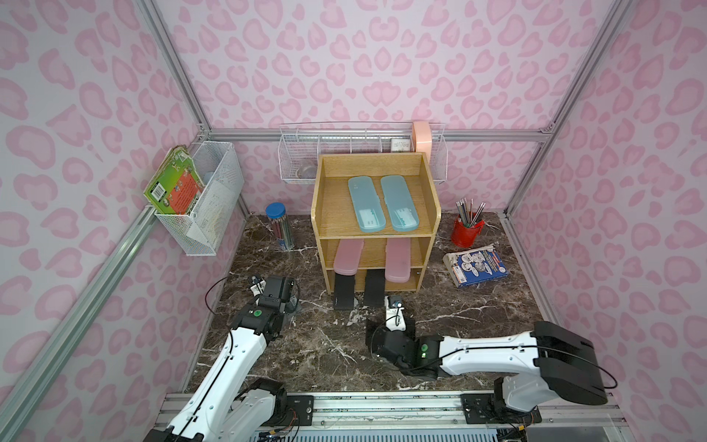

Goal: Place the pencil cases on the shelf according to color
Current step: Place the pencil case on the shelf, then reset both arms

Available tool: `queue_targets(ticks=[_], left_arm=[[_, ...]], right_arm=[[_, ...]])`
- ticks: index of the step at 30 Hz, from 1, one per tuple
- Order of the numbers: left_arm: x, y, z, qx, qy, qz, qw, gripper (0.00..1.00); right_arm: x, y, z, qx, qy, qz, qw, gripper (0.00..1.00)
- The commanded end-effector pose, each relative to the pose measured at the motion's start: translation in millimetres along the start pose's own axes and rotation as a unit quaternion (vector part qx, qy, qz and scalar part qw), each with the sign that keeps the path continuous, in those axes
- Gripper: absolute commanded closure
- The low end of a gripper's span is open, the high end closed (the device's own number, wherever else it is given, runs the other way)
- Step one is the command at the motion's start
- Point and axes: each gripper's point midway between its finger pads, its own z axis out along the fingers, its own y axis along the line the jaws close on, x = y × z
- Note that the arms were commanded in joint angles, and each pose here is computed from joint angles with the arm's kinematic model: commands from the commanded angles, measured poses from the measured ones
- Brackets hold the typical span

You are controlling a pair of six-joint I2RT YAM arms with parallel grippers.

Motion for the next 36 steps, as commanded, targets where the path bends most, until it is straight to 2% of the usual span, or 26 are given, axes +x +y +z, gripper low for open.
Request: queue_targets(ticks=[1,3,5,7,9,12,14,17,19,21,23,24,25,26,28,32,36], left_arm=[[-36,-16,9,-0.001,-0.071,0.04,0.997,0.01],[-50,-20,16,-0.024,-0.097,0.066,0.993,0.01],[-60,-17,24,-0.055,-0.12,0.081,0.988,0.02],[-63,-24,34,-0.051,-0.141,0.109,0.983,0.02],[-62,-30,43,-0.036,-0.158,0.132,0.978,0.02],[-57,-26,54,-0.029,-0.179,0.125,0.975,0.02],[-54,-26,62,-0.019,-0.199,0.125,0.972,0.02],[-56,-36,70,0.002,-0.232,0.127,0.964,0.02],[-60,-48,77,0.015,-0.24,0.149,0.959,0.02],[-68,-54,81,0.014,-0.255,0.15,0.955,0.01],[-75,-60,84,0.019,-0.27,0.14,0.952,0.01],[-75,-63,89,0.024,-0.273,0.143,0.951,0.01],[-75,-67,96,0.028,-0.278,0.148,0.949,0.01],[-76,-72,99,0.031,-0.284,0.16,0.945,0.01],[-71,-83,105,0.053,-0.266,0.186,0.944,0.01],[-72,-89,111,0.064,-0.251,0.194,0.946,0.01],[-68,-89,107,0.08,-0.262,0.193,0.942,0.01]], right_arm=[[-35,-67,-1,0.088,-0.044,-0.056,0.994,0.01],[-67,-107,5,0.111,-0.078,-0.07,0.988,0.01],[-92,-161,8,0.146,-0.109,-0.054,0.982,0.01],[-115,-213,0,0.171,-0.16,-0.037,0.972,0.01],[-132,-255,-21,0.187,-0.238,-0.039,0.952,0.01],[-136,-291,-47,0.187,-0.324,-0.036,0.927,0.01],[-131,-317,-47,0.191,-0.33,-0.002,0.925,0.01],[-120,-343,-33,0.225,-0.301,0.002,0.927,0.0],[-121,-344,-17,0.214,-0.295,0.005,0.931,0.01],[-121,-339,-1,0.199,-0.285,-0.027,0.937,0.0],[-117,-351,-1,0.22,-0.308,0.007,0.925,0.0],[-118,-350,-2,0.22,-0.323,-0.003,0.92,0.0],[-112,-337,6,0.194,-0.31,-0.028,0.93,0.0],[-111,-334,10,0.189,-0.306,-0.042,0.932,0.0],[-113,-337,7,0.203,-0.319,-0.037,0.925,0.0],[-113,-339,29,0.197,-0.274,-0.037,0.941,0.0],[-114,-332,33,0.202,-0.271,-0.058,0.939,0.0]])
